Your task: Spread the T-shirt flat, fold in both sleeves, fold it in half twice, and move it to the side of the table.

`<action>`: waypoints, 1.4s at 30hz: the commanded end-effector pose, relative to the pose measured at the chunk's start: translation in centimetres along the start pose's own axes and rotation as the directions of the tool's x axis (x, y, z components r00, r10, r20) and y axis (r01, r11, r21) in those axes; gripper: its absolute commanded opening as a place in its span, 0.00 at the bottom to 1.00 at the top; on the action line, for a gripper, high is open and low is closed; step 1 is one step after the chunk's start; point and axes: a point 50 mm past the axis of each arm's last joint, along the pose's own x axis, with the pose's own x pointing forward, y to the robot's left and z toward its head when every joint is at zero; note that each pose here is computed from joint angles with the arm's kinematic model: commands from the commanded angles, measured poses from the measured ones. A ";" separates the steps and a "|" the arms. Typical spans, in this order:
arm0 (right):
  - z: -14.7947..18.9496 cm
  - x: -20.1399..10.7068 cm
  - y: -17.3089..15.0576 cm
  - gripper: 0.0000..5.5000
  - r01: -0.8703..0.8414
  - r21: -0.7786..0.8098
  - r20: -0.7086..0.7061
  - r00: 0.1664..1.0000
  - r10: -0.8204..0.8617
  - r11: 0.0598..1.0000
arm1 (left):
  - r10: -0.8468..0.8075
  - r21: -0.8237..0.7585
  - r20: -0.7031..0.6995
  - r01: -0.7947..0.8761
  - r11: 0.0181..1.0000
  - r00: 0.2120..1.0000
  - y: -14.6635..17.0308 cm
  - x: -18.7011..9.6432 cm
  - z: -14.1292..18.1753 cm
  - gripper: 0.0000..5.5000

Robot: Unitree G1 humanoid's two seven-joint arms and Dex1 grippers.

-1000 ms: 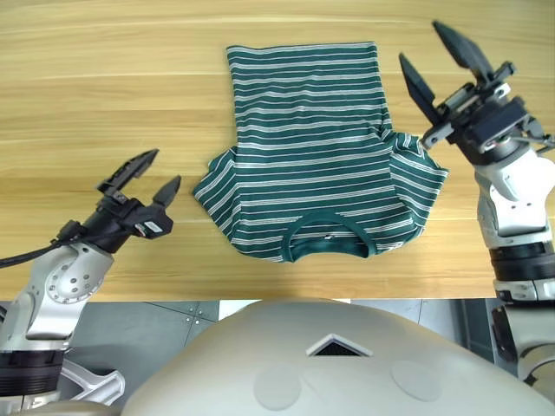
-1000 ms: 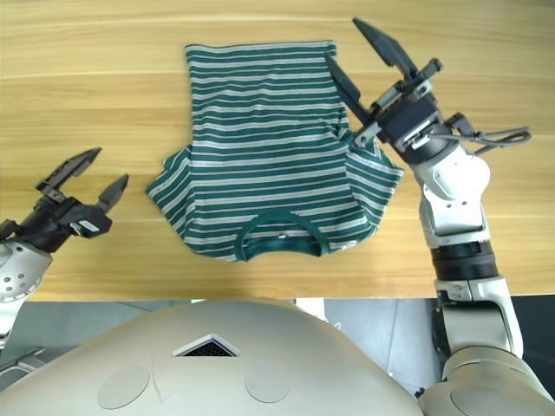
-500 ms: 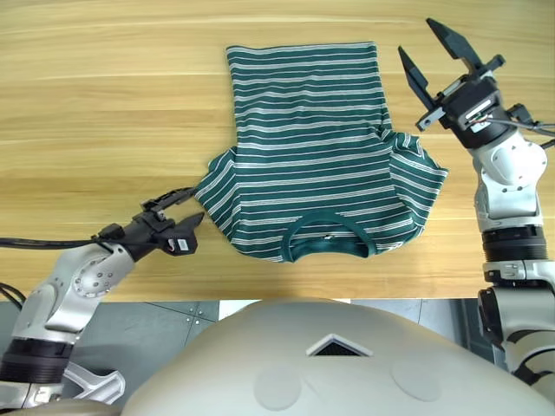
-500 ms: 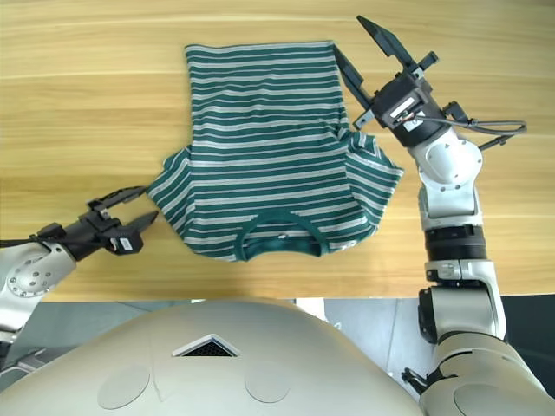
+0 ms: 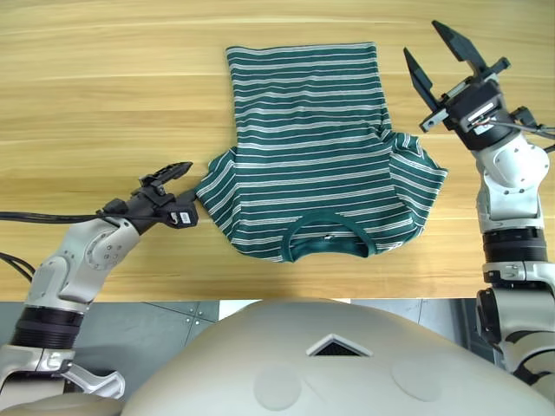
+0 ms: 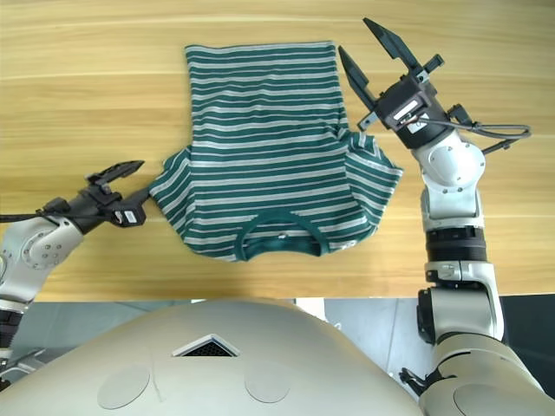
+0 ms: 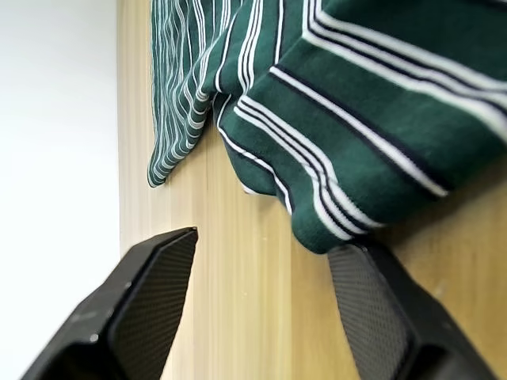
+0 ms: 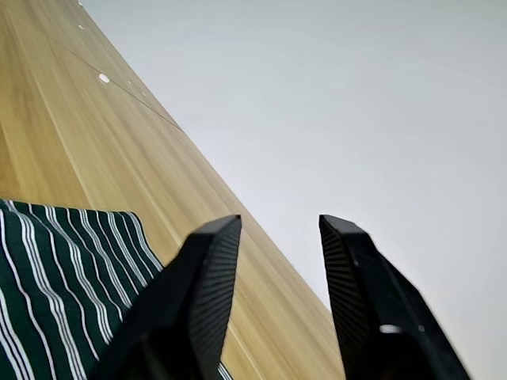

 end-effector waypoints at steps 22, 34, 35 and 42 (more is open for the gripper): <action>-0.2 -0.4 -0.1 0.33 -0.007 0.007 -0.002 1.000 0.007 1.000 | -0.185 -0.043 -0.046 0.183 0.982 0.982 -3.8 0.2 -0.7 0.12; -0.1 -0.5 0.1 0.33 -0.008 0.017 -0.002 1.000 0.008 1.000 | -0.147 -0.043 -0.016 0.147 0.988 0.989 -3.6 0.5 -0.2 0.00; -0.2 -0.5 0.2 0.33 -0.008 0.018 -0.003 1.000 0.008 1.000 | -0.115 -0.046 -0.013 0.114 0.992 0.993 -3.3 0.6 -0.1 0.00; -0.4 -1.1 0.2 0.33 0.007 0.020 -0.023 1.000 -0.006 1.000 | 0.109 -0.072 0.038 -0.106 0.992 0.993 -0.9 1.7 0.4 0.00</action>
